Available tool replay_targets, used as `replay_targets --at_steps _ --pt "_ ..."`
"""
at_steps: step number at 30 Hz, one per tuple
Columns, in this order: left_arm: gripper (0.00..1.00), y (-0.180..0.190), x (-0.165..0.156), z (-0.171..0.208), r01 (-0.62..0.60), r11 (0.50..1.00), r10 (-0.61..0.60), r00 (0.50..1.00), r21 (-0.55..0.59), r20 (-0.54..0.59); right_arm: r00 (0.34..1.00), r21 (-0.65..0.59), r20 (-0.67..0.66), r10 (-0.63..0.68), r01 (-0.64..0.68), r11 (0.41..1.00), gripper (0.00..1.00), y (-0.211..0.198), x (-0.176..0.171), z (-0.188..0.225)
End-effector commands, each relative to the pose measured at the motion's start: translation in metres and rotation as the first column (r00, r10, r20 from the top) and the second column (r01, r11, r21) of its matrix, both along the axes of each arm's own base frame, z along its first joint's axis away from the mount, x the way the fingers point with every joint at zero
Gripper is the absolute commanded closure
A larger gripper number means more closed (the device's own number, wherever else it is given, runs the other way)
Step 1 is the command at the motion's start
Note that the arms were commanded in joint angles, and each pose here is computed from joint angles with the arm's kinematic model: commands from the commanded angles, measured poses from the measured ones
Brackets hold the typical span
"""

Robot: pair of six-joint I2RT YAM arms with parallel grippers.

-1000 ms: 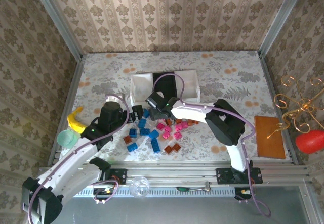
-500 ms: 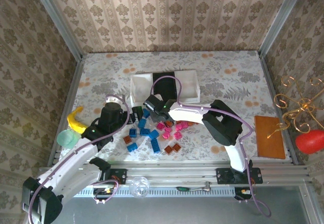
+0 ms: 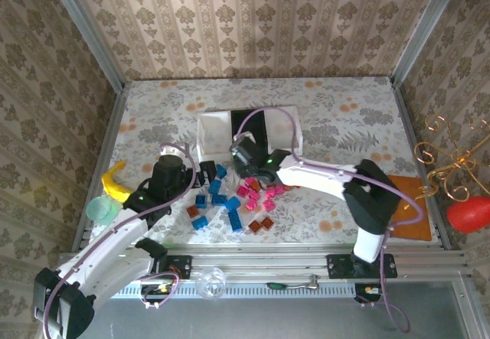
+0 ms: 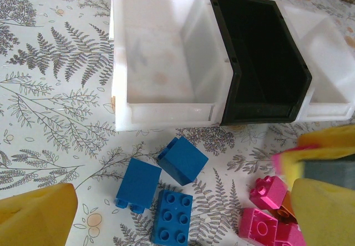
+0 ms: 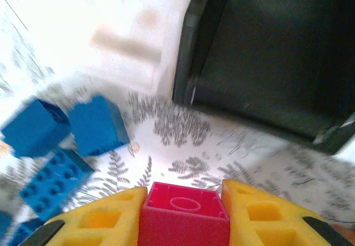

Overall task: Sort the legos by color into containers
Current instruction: Place the lego in the container.

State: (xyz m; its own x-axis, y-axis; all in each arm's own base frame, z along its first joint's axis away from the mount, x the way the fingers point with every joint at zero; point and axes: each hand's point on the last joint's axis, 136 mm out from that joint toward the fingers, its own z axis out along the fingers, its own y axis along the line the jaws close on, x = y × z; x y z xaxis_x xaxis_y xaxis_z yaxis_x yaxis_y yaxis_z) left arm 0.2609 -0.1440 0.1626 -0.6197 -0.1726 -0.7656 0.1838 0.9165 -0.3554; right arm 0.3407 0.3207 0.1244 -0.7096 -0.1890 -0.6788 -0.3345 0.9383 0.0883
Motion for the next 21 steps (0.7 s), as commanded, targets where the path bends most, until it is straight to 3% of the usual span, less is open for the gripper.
replay_targets --at_steps 1,7,16,19,21 --pt "0.00 0.000 -0.003 -0.002 0.002 1.000 -0.002 1.000 0.014 -0.019 0.988 0.045 0.085 -0.132 0.129 0.991 0.67 -0.050 0.033 0.034" --pt "0.00 0.003 -0.005 -0.007 -0.008 1.000 0.010 0.999 0.027 -0.050 0.957 0.036 0.046 -0.287 0.286 0.958 0.69 -0.112 0.080 0.024" --pt "0.05 0.013 -0.015 -0.018 -0.046 0.998 0.052 0.991 0.049 -0.126 0.921 -0.003 -0.053 -0.387 0.387 0.922 0.69 -0.134 0.139 -0.016" --pt "0.06 0.014 -0.021 -0.027 -0.049 0.998 0.056 0.985 0.048 -0.163 0.917 0.007 -0.081 -0.391 0.393 0.919 0.62 -0.131 0.147 -0.024" --pt "0.07 0.015 -0.024 -0.032 -0.052 0.997 0.061 0.981 0.051 -0.183 0.918 0.017 -0.085 -0.388 0.390 0.920 0.49 -0.128 0.150 -0.024"
